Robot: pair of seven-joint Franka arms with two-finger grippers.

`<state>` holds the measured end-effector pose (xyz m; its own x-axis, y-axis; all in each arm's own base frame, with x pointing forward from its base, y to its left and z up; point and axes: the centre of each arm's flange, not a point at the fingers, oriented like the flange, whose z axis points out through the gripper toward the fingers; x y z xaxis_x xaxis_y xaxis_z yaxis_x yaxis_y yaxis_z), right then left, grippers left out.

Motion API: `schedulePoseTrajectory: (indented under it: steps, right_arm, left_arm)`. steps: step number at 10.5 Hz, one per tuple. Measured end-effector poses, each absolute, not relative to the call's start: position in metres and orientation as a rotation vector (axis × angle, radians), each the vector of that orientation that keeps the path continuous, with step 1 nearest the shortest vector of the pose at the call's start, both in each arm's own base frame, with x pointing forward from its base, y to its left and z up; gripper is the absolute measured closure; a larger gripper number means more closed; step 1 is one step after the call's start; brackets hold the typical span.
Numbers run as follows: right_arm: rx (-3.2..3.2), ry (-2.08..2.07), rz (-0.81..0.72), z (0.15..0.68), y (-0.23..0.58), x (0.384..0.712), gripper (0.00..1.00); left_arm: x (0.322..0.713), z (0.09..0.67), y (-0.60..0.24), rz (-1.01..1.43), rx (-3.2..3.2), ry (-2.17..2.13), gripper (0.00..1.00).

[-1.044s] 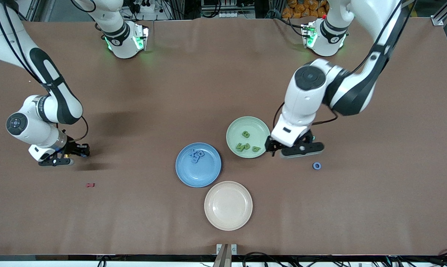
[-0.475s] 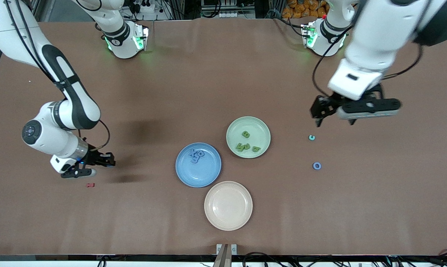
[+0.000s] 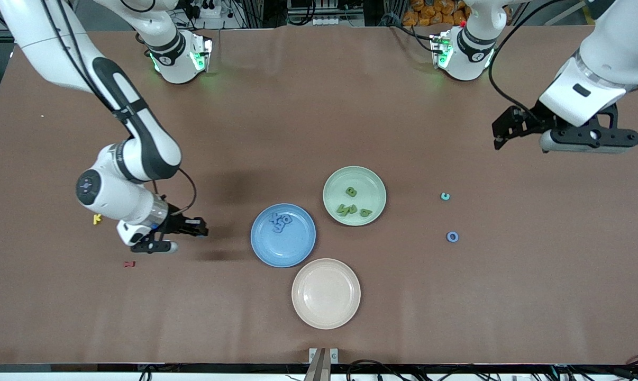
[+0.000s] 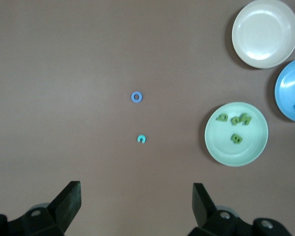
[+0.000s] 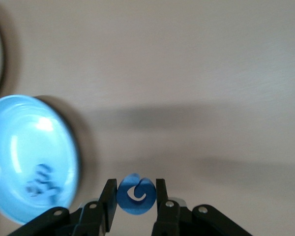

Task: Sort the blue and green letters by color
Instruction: 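Drop the blue G on the blue plate while the left gripper withdraws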

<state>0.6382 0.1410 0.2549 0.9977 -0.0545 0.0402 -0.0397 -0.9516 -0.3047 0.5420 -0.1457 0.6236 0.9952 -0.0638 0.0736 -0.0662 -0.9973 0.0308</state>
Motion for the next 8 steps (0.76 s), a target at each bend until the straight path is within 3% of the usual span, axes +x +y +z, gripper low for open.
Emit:
schedulePoseTrajectory:
  steps: [4, 8]
  right_arm:
    - [-2.624, 0.2, -0.03, 0.292, 0.257, 0.629, 0.63]
    - [-2.566, 0.279, -0.135, 0.268, 0.289, 0.642, 0.63]
  left_arm:
    - [0.537, 0.639, -0.068, 0.048, 3.067, 0.112, 0.0]
    - [0.54, 0.636, -0.039, 0.04, 3.056, 0.193, 0.0]
